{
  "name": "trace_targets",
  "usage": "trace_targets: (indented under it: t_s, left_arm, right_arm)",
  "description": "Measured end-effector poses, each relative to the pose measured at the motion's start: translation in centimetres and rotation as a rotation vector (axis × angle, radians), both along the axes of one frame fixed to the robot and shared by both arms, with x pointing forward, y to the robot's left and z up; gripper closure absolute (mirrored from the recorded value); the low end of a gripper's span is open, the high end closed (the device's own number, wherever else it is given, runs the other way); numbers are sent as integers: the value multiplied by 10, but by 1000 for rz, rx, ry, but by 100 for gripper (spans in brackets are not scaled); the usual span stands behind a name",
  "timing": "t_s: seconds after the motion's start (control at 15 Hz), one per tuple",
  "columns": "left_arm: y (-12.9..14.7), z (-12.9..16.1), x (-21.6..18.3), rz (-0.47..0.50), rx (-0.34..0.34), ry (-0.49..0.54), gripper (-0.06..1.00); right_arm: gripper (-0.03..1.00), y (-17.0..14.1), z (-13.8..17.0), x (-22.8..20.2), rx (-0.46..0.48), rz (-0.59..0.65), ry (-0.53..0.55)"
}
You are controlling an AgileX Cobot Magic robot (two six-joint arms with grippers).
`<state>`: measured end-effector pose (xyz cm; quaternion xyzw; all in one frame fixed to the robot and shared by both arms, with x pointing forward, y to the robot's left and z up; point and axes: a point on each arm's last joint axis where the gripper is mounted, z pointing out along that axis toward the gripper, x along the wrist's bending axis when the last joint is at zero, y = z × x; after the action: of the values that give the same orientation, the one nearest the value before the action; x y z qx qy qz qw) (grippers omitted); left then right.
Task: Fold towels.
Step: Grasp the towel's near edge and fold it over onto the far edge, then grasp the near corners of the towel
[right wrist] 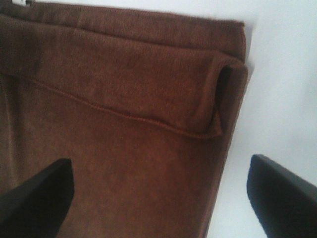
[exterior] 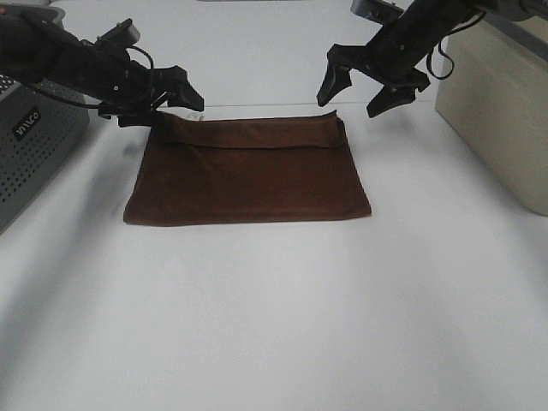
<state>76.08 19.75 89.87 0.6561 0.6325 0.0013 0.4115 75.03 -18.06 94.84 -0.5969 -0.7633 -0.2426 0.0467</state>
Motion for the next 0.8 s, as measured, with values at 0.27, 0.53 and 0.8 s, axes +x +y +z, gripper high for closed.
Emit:
trace_targets:
  t_s: [0.27,0.53,0.8]
  left_arm:
    - [7,-5,-4,68,-22,133,14]
    - [10,-11,-19,35,19,316,14]
    - [21,14,-44,62,120,355,14]
  right_arm:
    - [8,-1,2,-13,-17,24,134]
    - [8,-2,8,-17,-15,1,148]
    - [8,-5,2,-38,-25,5,245]
